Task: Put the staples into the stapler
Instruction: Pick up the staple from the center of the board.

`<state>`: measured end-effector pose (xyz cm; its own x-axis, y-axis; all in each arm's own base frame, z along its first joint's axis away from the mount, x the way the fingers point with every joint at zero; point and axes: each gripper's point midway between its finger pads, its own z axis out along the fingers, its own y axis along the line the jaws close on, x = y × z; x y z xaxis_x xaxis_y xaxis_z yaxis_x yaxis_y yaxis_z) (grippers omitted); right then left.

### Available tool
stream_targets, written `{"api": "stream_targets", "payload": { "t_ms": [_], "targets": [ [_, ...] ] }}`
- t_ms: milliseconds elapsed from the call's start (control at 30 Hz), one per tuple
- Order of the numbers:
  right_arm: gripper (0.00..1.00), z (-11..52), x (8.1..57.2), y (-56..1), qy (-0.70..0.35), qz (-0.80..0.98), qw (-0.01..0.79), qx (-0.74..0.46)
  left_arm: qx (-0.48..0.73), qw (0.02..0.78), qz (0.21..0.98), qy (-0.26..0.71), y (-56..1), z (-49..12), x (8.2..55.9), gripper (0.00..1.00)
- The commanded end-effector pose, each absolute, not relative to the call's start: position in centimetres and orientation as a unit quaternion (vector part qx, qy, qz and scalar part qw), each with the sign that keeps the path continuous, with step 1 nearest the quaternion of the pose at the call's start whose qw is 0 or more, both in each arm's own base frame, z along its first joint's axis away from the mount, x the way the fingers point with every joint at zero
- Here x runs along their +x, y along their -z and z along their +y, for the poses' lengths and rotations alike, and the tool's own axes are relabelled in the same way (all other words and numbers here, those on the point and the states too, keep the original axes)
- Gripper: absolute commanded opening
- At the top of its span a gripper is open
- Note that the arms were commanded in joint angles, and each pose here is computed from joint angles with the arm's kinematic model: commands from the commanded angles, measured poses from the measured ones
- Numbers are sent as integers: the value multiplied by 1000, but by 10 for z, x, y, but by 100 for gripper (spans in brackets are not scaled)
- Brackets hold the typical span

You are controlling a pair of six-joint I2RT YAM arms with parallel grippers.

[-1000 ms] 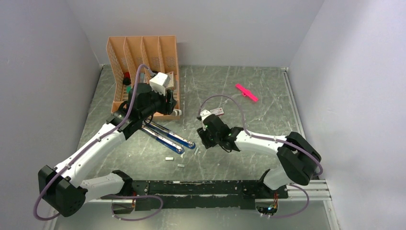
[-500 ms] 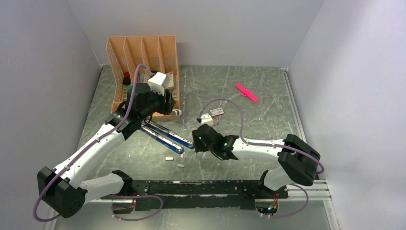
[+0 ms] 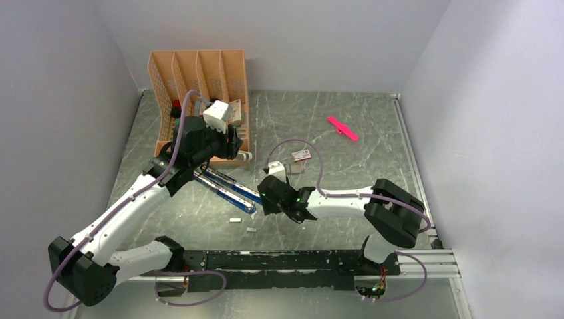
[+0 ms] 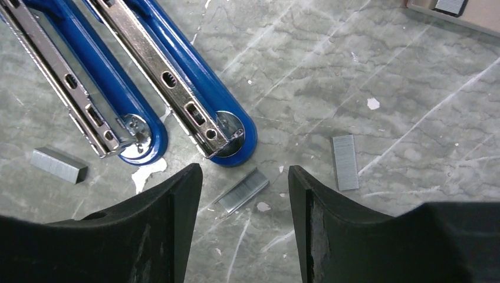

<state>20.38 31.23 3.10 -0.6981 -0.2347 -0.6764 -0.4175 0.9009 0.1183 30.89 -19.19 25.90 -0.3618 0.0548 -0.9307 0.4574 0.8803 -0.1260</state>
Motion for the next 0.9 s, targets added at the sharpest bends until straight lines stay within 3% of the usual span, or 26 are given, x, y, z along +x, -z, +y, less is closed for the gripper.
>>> {"api": "stream_targets", "payload": {
  "t_ms": [0, 867],
  "targets": [
    [60, 306, 206, -27, -94, 914, 347, -187, 157, 541, 806, 181, -257, -187, 307, 57],
    [53, 282, 185, -13, -62, 931, 300, -200, 160, 535, 810, 179, -254, -186, 308, 57]
  ]
}}
